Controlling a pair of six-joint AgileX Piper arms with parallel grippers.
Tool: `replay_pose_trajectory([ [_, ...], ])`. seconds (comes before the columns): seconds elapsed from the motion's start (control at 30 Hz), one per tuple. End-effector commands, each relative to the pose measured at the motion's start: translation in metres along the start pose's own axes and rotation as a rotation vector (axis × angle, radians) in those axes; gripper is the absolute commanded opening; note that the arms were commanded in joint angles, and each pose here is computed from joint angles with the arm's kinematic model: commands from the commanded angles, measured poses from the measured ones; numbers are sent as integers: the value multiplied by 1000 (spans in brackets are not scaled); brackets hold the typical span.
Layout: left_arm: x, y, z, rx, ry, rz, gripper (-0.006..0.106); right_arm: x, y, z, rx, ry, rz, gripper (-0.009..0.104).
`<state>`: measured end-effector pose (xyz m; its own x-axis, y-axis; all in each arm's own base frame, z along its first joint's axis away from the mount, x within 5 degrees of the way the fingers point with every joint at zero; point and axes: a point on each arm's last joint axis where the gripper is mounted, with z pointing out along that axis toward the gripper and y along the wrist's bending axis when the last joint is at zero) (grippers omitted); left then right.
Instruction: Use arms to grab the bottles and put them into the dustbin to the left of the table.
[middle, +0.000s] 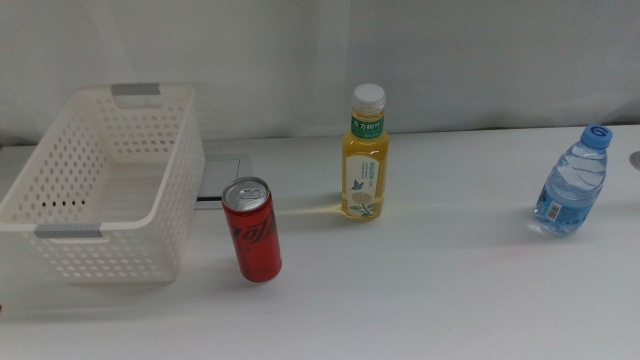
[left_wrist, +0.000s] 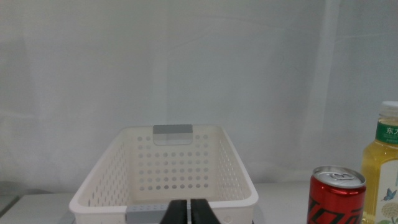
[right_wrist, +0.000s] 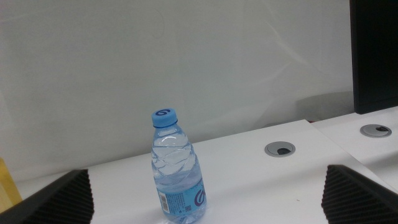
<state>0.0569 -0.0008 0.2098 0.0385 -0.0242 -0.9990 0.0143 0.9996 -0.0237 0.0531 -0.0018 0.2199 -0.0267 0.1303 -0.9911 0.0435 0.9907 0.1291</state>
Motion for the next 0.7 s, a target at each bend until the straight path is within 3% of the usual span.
replay_pose_trajectory([
  [0.0, 10, 0, -2, 10, -1, -37, -3, 0, -1, -3, 7, -29, -4, 103],
  [0.17, 9, 0, -2, 10, -17, -52, 2, 0, -1, -3, 7, -29, -8, 103],
  [0.27, 8, 0, -2, 11, -26, -83, 28, 0, -1, -3, 7, -29, -8, 103],
  [0.4, 7, 0, -2, 13, -39, -207, 91, 0, -1, -3, 7, -29, -8, 103],
  [0.67, -10, -1, -4, 20, -82, -227, 88, 0, -1, -3, 7, -29, -8, 103],
])
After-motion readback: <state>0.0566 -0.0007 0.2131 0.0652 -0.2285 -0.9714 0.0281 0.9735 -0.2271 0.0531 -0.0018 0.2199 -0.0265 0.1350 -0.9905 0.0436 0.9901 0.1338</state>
